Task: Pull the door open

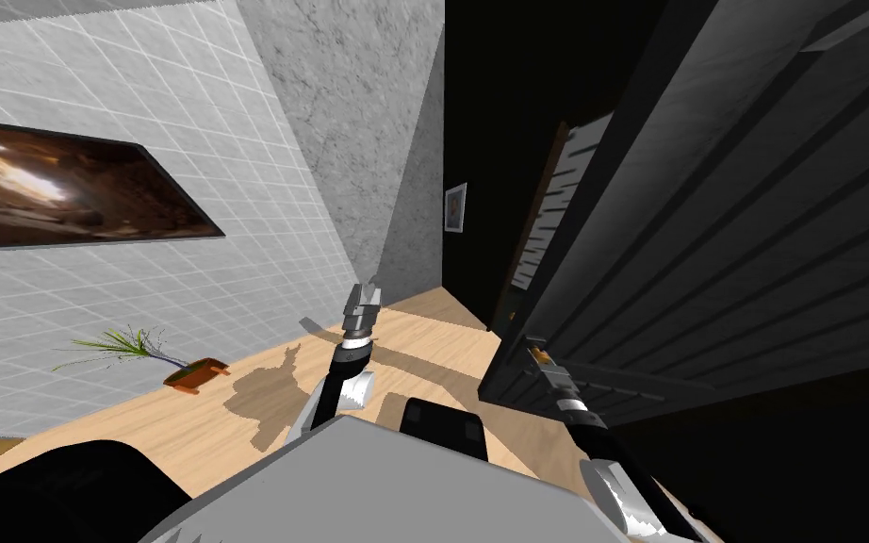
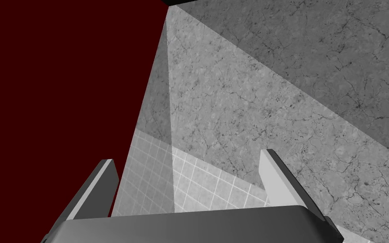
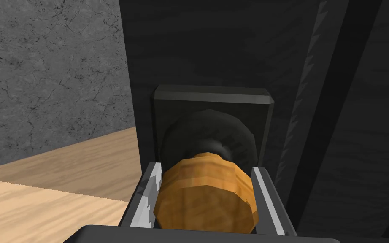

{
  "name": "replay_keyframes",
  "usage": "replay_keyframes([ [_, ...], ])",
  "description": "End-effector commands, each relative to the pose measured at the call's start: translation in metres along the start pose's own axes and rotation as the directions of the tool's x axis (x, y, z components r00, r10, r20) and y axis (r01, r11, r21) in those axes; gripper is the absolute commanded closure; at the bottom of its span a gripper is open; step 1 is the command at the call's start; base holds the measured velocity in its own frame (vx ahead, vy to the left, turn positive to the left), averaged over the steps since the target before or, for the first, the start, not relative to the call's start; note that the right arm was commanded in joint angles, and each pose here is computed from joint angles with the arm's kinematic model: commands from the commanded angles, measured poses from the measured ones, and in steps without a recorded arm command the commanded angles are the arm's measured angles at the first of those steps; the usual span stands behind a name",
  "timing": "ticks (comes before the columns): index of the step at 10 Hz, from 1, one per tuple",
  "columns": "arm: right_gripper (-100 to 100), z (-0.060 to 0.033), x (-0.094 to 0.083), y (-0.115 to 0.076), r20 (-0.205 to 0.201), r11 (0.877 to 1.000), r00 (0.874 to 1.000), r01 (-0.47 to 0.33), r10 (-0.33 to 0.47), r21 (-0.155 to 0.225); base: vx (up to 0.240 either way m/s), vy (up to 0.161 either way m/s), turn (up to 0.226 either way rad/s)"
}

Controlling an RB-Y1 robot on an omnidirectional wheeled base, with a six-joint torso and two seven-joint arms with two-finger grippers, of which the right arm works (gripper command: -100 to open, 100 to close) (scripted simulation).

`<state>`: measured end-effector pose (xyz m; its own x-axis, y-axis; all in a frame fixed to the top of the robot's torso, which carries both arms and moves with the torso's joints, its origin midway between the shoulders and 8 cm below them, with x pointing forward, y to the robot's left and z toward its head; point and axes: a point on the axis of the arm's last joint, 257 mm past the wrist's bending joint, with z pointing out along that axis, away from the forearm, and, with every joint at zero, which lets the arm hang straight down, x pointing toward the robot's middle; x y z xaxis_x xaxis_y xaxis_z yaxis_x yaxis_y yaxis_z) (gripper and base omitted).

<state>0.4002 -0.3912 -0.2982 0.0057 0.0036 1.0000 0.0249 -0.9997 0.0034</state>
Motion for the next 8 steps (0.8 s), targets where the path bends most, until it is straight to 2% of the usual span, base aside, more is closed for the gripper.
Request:
replay_keyframes([
  [1,100,-0.0042,-0.002,-0.003,0.003,1.000,1.000,-0.003,0.003,0.011,-0.200,-0.075,0.151],
  [8,100,-0.0167,0.002,-0.002,-0.006,0.999,1.000,-0.003,0.003,0.042,-0.212,-0.092,0.153],
])
